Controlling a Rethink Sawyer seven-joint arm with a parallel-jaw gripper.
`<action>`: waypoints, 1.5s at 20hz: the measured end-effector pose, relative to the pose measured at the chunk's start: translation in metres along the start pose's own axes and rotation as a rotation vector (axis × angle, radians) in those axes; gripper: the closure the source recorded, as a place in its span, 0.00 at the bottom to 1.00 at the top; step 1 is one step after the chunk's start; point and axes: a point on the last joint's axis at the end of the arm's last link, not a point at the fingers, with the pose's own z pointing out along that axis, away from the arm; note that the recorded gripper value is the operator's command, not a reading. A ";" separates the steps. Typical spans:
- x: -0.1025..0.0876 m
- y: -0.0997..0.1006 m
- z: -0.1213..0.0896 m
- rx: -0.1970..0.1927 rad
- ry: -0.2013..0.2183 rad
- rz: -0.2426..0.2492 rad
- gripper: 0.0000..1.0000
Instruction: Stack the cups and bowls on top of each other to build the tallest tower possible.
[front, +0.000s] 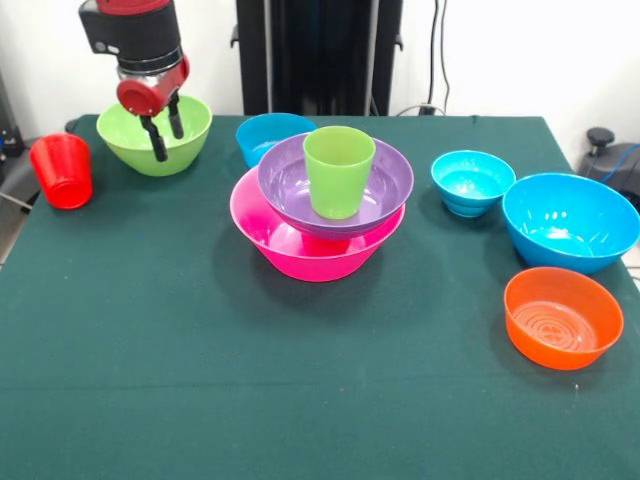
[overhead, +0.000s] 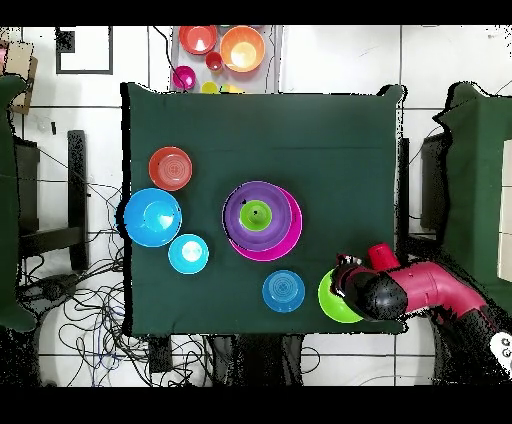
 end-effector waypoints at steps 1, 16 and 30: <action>0.000 0.000 0.000 0.000 0.000 -0.002 0.00; 0.009 -0.019 0.014 -0.022 0.029 0.006 0.00; 0.016 -0.007 0.033 -0.084 0.028 0.041 1.00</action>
